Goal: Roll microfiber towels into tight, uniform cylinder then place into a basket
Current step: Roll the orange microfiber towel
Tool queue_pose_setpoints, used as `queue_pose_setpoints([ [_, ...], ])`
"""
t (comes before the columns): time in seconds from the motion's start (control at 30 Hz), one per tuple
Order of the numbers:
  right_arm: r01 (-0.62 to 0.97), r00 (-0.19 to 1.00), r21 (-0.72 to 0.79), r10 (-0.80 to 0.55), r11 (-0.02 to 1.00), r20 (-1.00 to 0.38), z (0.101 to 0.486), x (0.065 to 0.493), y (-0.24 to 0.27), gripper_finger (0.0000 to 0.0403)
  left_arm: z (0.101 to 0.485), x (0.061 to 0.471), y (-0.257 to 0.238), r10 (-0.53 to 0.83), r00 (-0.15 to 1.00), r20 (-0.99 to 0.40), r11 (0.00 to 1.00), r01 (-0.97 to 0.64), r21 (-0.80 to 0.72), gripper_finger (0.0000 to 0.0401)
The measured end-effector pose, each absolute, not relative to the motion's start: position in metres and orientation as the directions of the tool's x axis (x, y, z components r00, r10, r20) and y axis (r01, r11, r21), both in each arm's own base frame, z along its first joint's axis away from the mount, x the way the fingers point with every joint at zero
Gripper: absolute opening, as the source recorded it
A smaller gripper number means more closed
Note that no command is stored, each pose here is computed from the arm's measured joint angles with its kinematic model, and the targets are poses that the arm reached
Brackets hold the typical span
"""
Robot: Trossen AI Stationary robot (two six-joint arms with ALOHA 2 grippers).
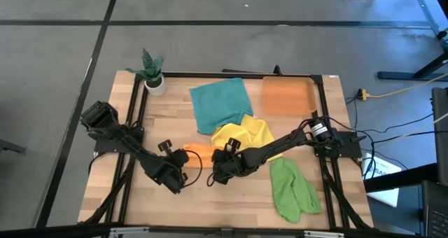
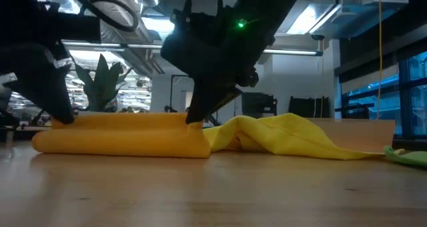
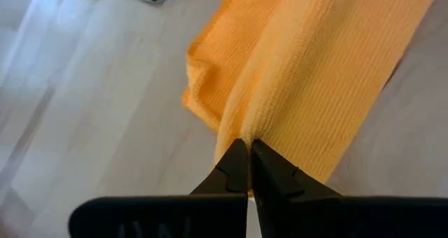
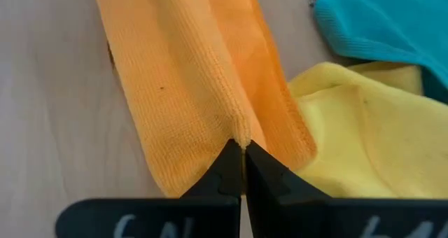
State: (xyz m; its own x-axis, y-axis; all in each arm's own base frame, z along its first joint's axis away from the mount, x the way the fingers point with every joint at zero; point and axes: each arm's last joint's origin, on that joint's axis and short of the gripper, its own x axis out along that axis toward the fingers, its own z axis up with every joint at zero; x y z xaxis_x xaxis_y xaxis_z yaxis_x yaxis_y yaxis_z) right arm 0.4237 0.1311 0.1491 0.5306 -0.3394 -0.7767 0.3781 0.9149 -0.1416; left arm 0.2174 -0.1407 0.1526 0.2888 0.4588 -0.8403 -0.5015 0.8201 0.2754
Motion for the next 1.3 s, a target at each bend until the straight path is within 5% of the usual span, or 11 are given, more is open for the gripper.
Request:
queue_pose_setpoints([
  [1.0,0.417,0.514,-0.086,-0.313,0.905,-0.799,0.125,0.417,0.117,0.0005,0.133,0.216,-0.129,0.467,0.321,-0.824,0.818,-0.511,0.265,0.0000],
  [1.3,0.416,0.511,-0.087,-0.312,0.905,-0.801,0.125,0.417,0.117,0.0005,0.133,0.218,-0.124,0.472,0.305,-0.827,0.807,-0.527,0.266,0.0052],
])
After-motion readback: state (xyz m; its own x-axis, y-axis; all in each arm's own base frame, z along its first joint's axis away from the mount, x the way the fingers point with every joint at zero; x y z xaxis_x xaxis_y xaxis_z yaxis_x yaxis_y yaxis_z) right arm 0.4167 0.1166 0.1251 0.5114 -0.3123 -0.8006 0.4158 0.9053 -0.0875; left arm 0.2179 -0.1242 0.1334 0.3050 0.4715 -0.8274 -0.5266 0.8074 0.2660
